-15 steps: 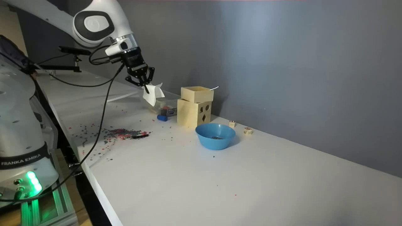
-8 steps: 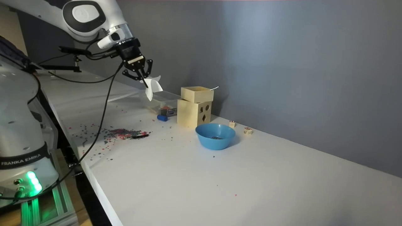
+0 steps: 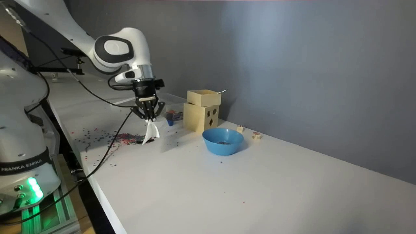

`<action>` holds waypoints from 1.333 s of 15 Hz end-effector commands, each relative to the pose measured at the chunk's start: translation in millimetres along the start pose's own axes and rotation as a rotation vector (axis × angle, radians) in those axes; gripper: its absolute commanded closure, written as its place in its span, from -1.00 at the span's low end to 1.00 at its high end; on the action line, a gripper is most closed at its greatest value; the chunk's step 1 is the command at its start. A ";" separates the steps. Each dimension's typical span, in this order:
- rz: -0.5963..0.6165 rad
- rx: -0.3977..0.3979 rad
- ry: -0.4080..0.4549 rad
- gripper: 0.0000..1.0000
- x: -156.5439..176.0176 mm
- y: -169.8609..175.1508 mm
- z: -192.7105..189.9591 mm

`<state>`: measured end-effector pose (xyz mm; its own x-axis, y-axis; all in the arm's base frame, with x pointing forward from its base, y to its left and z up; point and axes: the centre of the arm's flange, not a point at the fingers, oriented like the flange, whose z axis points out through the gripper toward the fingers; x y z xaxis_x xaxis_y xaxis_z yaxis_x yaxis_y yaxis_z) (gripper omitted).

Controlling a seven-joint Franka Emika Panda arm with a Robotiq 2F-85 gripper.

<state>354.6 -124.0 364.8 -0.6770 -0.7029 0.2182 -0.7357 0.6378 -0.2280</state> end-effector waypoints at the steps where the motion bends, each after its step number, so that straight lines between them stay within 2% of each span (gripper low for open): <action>1: 0.077 -0.107 0.019 0.45 -27.7 -27.8 50.0; 4: 0.114 -0.093 -0.069 0.07 -23.1 -30.8 21.3; 8: 0.099 0.010 -0.147 -0.50 2.4 -26.8 -48.1; 10: 0.036 0.082 -0.206 -0.79 9.9 -11.5 -81.7; 11: 0.071 0.033 -0.147 -0.41 -8.8 -37.0 -42.7; 13: 0.047 0.082 -0.178 -0.71 -2.5 -28.3 -68.8; 14: 0.043 0.094 -0.185 -0.78 -0.5 -23.9 -74.2; 20: 0.037 0.089 -0.184 -0.79 1.6 -17.5 -71.0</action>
<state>365.0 -114.0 436.5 -0.6821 -0.7305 0.0330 -0.7002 0.6395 -0.3176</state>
